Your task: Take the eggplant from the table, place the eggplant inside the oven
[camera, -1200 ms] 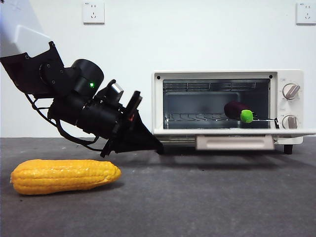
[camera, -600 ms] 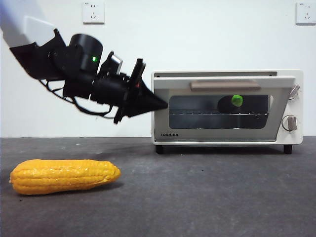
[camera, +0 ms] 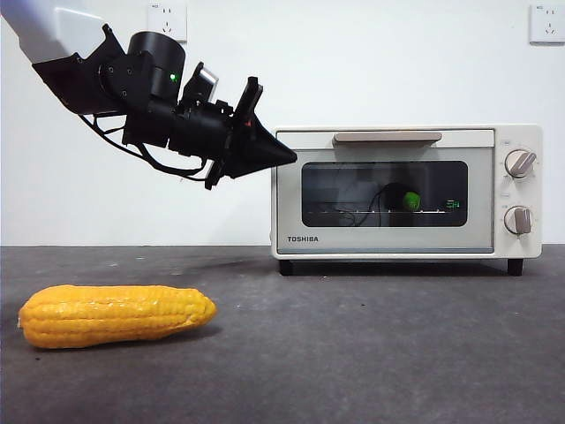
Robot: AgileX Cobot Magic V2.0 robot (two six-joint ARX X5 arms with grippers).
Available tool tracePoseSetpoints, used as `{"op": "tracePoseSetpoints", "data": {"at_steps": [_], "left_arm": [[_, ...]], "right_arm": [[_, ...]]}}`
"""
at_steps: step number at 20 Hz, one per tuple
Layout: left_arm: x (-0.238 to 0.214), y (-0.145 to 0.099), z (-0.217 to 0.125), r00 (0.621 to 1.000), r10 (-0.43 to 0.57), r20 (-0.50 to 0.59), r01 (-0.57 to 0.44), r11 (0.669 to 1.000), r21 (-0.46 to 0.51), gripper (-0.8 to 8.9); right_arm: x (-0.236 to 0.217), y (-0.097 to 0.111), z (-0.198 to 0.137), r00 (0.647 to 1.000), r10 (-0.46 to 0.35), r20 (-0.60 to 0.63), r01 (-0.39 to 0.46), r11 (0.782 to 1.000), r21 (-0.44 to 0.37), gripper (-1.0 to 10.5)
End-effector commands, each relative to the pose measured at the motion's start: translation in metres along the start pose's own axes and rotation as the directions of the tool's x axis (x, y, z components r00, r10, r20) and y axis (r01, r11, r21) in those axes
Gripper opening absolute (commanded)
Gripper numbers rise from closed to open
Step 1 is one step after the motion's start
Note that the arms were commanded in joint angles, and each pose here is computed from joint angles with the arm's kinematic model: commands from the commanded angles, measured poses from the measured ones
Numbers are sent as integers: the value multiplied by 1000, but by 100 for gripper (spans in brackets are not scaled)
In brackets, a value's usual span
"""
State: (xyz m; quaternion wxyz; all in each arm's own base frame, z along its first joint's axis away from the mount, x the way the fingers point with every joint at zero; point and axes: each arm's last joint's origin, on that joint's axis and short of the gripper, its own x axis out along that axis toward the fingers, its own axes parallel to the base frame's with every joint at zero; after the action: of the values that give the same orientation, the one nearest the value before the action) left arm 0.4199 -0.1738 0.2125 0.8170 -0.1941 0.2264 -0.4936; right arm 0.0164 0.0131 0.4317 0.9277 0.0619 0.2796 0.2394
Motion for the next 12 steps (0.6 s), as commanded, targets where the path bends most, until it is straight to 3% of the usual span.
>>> {"op": "tracePoseSetpoints", "data": {"at_steps": [1,6,12], "left_arm": [[-4,-7,5,1000,-12,-13,12,1000,6,-7],[-22,-36,24,999,-33,-35,34,999,36,-7],[-63,-96,56,999,-20,-28,23,991,129,-7]], "right_arm": [[-2,1,-3,1000,2,-17,-2,1000,12,-12],[-1,0,-2,1000,2,-19,-2,1000,13,-11],[-1,0,-2,1000,2,-20,-2,1000,14,-11]]}}
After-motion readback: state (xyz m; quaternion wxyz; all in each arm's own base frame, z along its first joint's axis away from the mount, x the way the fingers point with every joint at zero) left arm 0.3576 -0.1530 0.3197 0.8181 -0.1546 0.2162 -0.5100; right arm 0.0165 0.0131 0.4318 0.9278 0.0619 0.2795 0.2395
